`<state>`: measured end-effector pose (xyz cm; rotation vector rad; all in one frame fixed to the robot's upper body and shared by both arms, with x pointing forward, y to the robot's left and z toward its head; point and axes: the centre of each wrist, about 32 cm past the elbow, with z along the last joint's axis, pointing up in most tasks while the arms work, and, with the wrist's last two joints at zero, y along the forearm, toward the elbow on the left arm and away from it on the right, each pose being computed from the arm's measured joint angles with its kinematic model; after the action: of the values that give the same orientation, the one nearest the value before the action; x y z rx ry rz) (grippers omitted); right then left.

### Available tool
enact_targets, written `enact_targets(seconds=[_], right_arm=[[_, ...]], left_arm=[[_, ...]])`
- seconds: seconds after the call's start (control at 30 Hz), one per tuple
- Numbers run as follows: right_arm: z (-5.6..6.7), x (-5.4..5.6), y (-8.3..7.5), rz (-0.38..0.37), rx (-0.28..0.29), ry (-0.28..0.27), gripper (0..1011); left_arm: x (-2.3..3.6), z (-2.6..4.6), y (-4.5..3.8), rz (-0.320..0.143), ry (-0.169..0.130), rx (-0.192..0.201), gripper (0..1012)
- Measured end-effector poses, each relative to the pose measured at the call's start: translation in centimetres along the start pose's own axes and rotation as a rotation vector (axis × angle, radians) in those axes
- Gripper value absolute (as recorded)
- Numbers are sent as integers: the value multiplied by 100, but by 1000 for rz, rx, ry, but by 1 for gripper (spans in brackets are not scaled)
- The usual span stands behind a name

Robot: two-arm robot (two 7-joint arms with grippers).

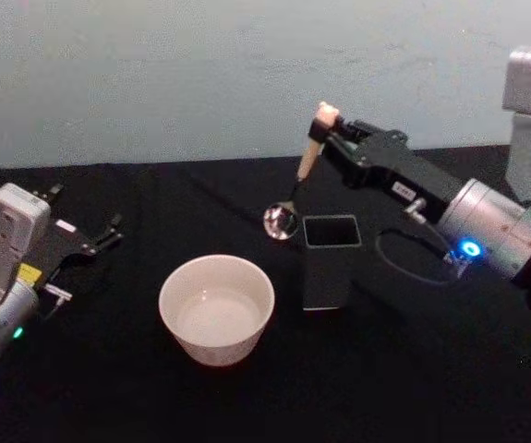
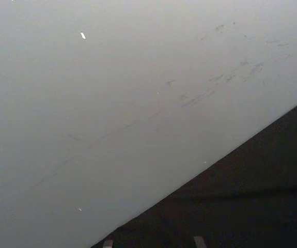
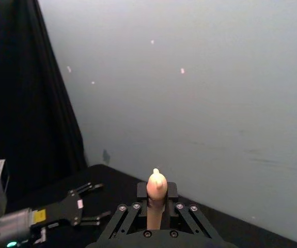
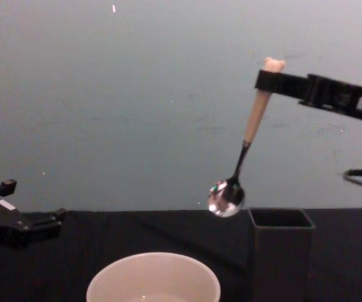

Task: Pick up the stirring spoon with one hand, stir inside the cup, then place it back in its original position.

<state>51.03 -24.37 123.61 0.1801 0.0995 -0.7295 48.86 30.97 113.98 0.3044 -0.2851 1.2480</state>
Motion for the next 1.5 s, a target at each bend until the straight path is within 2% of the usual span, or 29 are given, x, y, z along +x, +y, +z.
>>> enact_targets(seconds=[0.23, 0.8, 1.5], right_arm=[[-148, -64, 97, 57, -35, -20, 211], [-460, -112, 201, 142, -118, -84, 211], [-691, -162, 218, 199, -172, -170, 211]], left_arm=[[0, 0, 0, 0, 0, 0, 1001], [0, 0, 0, 0, 0, 0, 1001], [0, 0, 0, 0, 0, 0, 1001]])
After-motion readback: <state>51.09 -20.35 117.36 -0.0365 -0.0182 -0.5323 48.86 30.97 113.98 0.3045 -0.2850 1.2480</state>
